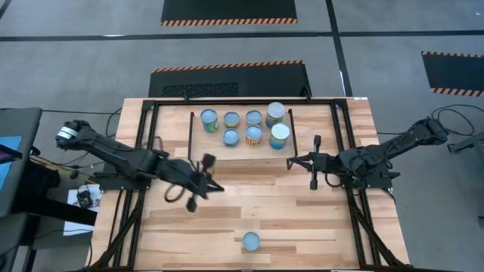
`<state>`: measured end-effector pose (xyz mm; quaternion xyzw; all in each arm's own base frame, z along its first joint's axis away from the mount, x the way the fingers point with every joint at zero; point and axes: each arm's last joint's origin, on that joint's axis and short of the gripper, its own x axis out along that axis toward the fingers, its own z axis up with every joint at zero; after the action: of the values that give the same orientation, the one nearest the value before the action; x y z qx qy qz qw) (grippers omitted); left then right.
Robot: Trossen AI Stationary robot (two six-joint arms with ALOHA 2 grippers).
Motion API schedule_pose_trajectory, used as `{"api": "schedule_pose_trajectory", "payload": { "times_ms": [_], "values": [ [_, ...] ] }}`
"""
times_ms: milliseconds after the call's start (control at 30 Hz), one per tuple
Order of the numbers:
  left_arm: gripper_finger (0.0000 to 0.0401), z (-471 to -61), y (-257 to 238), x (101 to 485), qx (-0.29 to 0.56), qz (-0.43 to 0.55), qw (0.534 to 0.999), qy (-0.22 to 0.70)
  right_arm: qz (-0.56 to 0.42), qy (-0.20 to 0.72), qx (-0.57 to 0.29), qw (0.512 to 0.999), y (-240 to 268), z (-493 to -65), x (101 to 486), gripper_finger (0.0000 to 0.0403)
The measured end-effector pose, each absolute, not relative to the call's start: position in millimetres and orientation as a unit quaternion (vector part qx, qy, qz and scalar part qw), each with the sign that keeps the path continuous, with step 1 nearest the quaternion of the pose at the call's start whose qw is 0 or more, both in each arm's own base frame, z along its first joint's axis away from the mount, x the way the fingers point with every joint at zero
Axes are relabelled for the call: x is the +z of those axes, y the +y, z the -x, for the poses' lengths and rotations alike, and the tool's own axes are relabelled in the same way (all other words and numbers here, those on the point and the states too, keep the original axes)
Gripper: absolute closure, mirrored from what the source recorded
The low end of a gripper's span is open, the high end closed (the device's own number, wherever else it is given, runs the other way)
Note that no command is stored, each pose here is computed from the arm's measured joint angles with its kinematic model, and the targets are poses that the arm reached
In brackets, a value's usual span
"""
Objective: Pick and place cans onto a shelf
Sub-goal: Put the white can on the shelf
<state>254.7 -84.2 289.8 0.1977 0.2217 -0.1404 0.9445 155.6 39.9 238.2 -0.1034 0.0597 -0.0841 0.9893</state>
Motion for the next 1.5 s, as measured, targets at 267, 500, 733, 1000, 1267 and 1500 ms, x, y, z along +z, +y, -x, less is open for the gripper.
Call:
{"api": "schedule_pose_trajectory", "payload": {
  "times_ms": [267,500,733,1000,1267,1500],
  "values": [
    [0.0399,-307.4,-128.4,273.3,-0.228,-0.191,0.915,0.271,0.055,0.075,-0.102,0.990,34.8,-155.3,222.0,0.0396],
    [0.0370,-328.3,-168.2,253.3,-0.248,-0.208,0.896,0.303,0.021,0.086,-0.102,0.991,36.8,-155.8,213.1,0.0396],
    [0.0315,-339.8,-205.2,234.9,-0.260,-0.184,0.895,0.312,-0.005,0.117,-0.106,0.987,40.4,-163.6,199.6,0.0395],
    [0.0287,-345.8,-233.3,209.5,-0.236,-0.185,0.907,0.295,-0.010,0.101,-0.114,0.988,45.7,-179.1,193.5,0.0395],
    [0.0287,-351.9,-241.1,192.5,-0.215,-0.184,0.915,0.288,-0.013,0.106,-0.088,0.990,60.8,-187.6,182.9,0.0395],
    [0.0287,-354.6,-242.8,179.3,-0.203,-0.179,0.914,0.302,-0.010,0.103,-0.085,0.991,70.2,-189.9,177.9,0.0395]
  ]
}}
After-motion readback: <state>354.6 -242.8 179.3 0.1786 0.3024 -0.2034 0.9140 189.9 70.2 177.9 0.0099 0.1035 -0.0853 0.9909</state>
